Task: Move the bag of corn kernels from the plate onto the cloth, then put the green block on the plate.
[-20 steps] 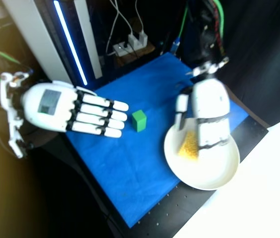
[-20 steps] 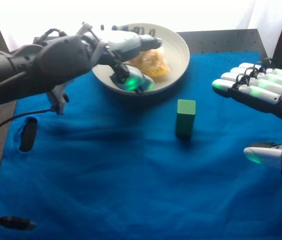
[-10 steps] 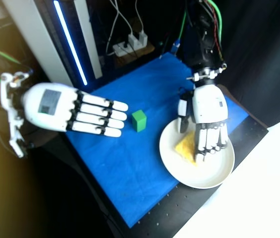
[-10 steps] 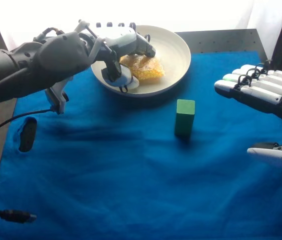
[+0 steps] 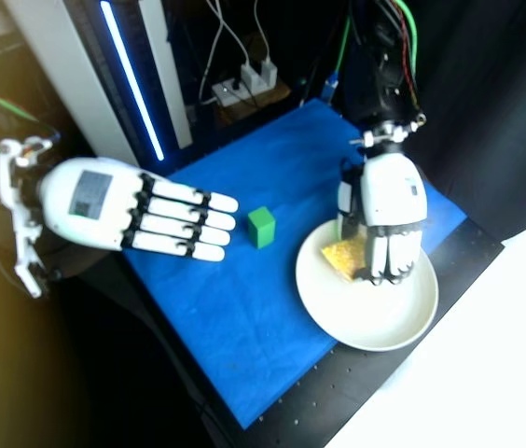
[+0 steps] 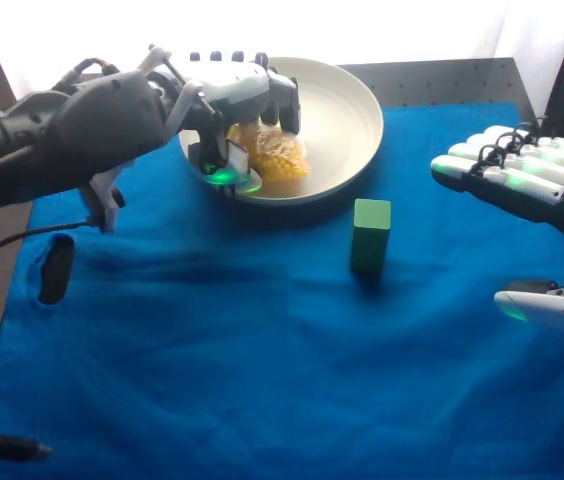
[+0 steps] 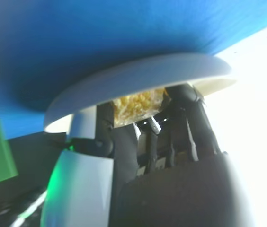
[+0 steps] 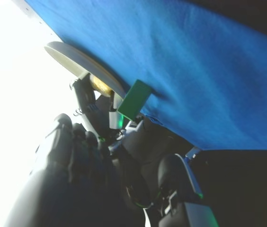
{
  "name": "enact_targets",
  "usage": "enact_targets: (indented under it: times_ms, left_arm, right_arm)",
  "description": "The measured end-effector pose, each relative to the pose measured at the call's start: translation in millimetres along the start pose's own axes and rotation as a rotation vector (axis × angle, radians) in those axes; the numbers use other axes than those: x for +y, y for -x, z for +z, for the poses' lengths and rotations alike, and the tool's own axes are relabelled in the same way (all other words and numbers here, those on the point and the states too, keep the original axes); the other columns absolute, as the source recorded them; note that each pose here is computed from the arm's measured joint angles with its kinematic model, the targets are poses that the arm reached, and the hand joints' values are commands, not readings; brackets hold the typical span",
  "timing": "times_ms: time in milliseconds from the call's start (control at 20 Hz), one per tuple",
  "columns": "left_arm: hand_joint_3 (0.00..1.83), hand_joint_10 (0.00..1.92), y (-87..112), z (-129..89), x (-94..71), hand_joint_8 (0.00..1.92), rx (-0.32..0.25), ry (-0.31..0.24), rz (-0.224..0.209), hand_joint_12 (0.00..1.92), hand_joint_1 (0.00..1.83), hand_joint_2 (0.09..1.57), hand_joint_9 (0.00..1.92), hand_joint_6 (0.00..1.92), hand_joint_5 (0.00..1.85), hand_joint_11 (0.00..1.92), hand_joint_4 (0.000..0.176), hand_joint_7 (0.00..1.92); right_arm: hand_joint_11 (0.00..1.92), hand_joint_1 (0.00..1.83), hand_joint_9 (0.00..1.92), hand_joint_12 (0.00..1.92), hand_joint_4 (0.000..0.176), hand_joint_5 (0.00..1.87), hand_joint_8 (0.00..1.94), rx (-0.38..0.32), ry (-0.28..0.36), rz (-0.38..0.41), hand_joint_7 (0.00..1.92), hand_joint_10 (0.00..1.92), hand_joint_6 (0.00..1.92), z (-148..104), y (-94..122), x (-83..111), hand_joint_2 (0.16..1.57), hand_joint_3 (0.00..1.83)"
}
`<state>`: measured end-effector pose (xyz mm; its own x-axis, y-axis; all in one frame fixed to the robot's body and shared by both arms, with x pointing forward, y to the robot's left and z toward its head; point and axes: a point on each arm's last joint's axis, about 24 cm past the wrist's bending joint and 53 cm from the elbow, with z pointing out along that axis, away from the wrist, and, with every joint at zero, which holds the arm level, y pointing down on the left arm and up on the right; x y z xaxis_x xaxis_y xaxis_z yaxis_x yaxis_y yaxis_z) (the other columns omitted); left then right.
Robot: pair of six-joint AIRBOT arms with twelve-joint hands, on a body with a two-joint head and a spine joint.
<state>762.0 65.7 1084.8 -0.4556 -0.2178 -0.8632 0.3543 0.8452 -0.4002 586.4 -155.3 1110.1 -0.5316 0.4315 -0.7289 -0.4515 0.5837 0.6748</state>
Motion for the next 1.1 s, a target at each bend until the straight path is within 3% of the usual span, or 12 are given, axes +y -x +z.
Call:
enact_targets:
  times_ms: [100,200,250,450,500,550,750,800,900,1000,1050,1100]
  left_arm:
    - [0.01,1.65,13.2,-6,-6.3,1.37,-0.035,-0.020,0.012,1.91,1.56,1.21,0.56,0.98,0.23,0.50,0.000,0.14]
    - [0.01,1.71,28.3,-14,-13.9,1.34,-0.088,-0.041,0.025,1.92,1.60,1.25,0.53,0.97,0.18,0.36,0.011,0.11]
    - [0.00,1.73,33.5,-22,-20.7,1.30,-0.113,-0.060,0.051,1.92,1.60,1.26,0.52,0.99,0.20,0.33,0.000,0.13]
    - [0.00,1.71,46.6,-48,-44.3,1.31,-0.172,-0.145,0.056,1.90,1.59,1.26,0.54,1.36,0.04,0.48,0.000,0.01]
    - [0.01,1.63,51.7,-60,-46.7,1.23,-0.205,-0.176,0.035,1.89,1.27,1.30,0.39,1.24,0.04,0.47,0.000,0.02]
    - [0.00,1.49,52.2,-74,-44.2,1.23,-0.222,-0.197,0.020,1.85,1.27,1.30,0.28,1.23,0.04,0.30,0.000,0.09]
    - [0.00,1.74,8.1,-135,-25.9,1.35,-0.164,-0.209,0.045,1.92,1.22,1.25,0.48,1.10,0.22,0.60,0.000,0.16]
    - [0.00,1.81,-4.9,-146,-26.7,1.64,-0.140,-0.217,0.054,1.92,1.24,1.33,0.45,1.09,0.23,0.52,0.000,0.44]
    - [0.00,1.74,-33.4,-163,-29.3,1.75,-0.085,-0.230,0.049,1.92,1.23,1.38,0.27,1.03,0.23,0.32,0.000,0.48]
    - [0.00,1.48,-49.4,-170,-28.1,1.11,-0.051,-0.240,0.007,1.82,1.03,1.30,0.04,0.88,0.16,0.01,0.007,0.08]
    - [0.00,1.21,-55.8,-172,-24.9,0.74,-0.038,-0.236,-0.020,1.64,0.93,1.29,0.01,0.70,0.14,0.00,0.036,0.10]
    - [0.00,0.63,-55.3,-173,-21.7,0.31,-0.045,-0.229,-0.045,1.22,0.75,1.23,0.00,0.35,0.09,0.00,0.096,0.07]
  right_arm:
    - [0.00,0.55,0.00,0.00,0.002,0.00,0.00,-0.003,0.002,0.001,0.00,0.00,0.00,0,1,0.4,1.34,0.01]
    - [0.00,0.54,0.00,0.00,0.007,0.00,0.00,-0.004,0.002,0.002,0.00,0.00,0.00,0,1,0.5,1.34,0.01]
    - [0.00,0.51,0.00,0.00,0.015,0.00,0.00,-0.006,0.000,0.004,0.00,0.00,0.00,0,1,-0.1,1.34,0.01]
    - [0.00,0.49,0.00,0.00,0.001,0.00,0.00,-0.012,-0.002,0.009,0.00,0.00,0.00,0,3,-0.4,1.35,0.01]
    - [0.00,0.50,0.00,0.00,0.000,0.00,0.00,-0.013,-0.001,0.009,0.00,0.00,0.00,0,3,-0.1,1.35,0.01]
    - [0.00,0.51,0.00,0.00,0.006,0.00,0.00,-0.015,0.000,0.010,0.00,0.00,0.00,0,4,0.0,1.35,0.01]
    - [0.00,0.53,0.00,0.00,0.011,0.00,0.00,-0.015,-0.014,0.021,0.00,0.00,0.00,-2,2,-3.4,1.34,0.00]
    - [0.00,0.51,0.00,0.00,0.000,0.00,0.00,-0.014,-0.011,0.024,0.00,0.00,0.00,-2,0,-2.1,1.35,0.00]
    - [0.00,0.49,0.00,0.00,0.000,0.00,0.00,-0.011,-0.008,0.027,0.00,0.00,0.00,-2,-1,-0.3,1.34,0.00]
    - [0.00,0.48,0.00,0.00,0.000,0.00,0.00,-0.013,-0.009,0.029,0.00,0.00,0.00,-2,0,-0.7,1.34,0.00]
    - [0.00,0.47,0.00,0.00,0.000,0.00,0.00,-0.018,-0.013,0.033,0.00,0.00,0.00,-2,1,-1.6,1.34,0.00]
    - [0.00,0.48,0.00,0.00,0.000,0.00,0.00,-0.019,-0.014,0.034,0.00,0.00,0.00,-2,1,-1.9,1.35,0.00]
